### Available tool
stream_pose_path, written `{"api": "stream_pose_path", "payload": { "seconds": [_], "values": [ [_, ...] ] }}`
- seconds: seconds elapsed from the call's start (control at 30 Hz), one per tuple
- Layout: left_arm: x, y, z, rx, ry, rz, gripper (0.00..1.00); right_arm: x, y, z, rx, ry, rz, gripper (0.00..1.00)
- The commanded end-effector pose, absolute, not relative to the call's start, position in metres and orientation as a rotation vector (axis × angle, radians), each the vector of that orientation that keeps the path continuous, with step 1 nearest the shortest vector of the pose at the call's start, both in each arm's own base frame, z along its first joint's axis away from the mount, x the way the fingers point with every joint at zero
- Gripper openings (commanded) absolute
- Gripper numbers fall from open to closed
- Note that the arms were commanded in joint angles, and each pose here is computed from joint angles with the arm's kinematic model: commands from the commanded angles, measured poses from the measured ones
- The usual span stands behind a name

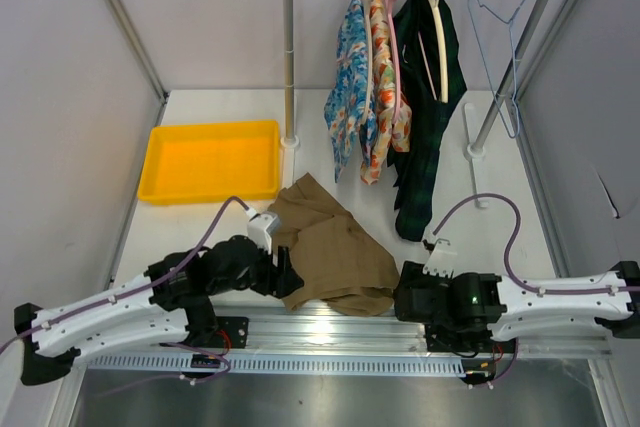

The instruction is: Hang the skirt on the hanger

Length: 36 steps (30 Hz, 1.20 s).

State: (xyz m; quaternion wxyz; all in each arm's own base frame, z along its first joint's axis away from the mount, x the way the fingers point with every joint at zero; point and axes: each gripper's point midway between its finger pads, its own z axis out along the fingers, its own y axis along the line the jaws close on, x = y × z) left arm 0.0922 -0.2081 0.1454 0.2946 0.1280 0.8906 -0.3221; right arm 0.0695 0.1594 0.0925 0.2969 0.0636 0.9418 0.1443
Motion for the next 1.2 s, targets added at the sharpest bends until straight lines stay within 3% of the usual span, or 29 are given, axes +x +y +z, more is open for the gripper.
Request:
{"api": "stream_pose_path", "payload": {
  "seconds": [0.0, 0.7, 0.8, 0.83, 0.93, 1.03, 1.17],
  "values": [
    [0.084, -0.206, 0.141, 0.328, 2.378, -0.836, 0.66, 0.079, 0.149, 0.083, 0.265, 2.445, 0.334, 0.63],
    [0.061, -0.205, 0.102, 0.385, 2.449, -0.670, 0.65, 0.130, 0.182, 0.055, 0.344, 2.261, 0.519, 0.64],
    [0.059, -0.207, 0.099, 0.415, 2.444, -0.656, 0.66, 0.141, 0.187, 0.060, 0.348, 2.227, 0.538, 0.51],
    [0.058, -0.208, 0.099, 0.432, 2.440, -0.653, 0.67, 0.146, 0.187, 0.063, 0.352, 2.215, 0.531, 0.39],
    [0.057, -0.213, 0.100, 0.457, 2.423, -0.661, 0.70, 0.151, 0.188, 0.074, 0.333, 2.201, 0.505, 0.22],
    [0.055, -0.216, 0.097, 0.483, 2.412, -0.649, 0.73, 0.156, 0.190, 0.093, 0.324, 2.182, 0.486, 0.10],
    [0.054, -0.217, 0.087, 0.521, 2.404, -0.583, 0.77, 0.159, 0.193, 0.120, 0.294, 2.166, 0.470, 0.05]
  ]
}}
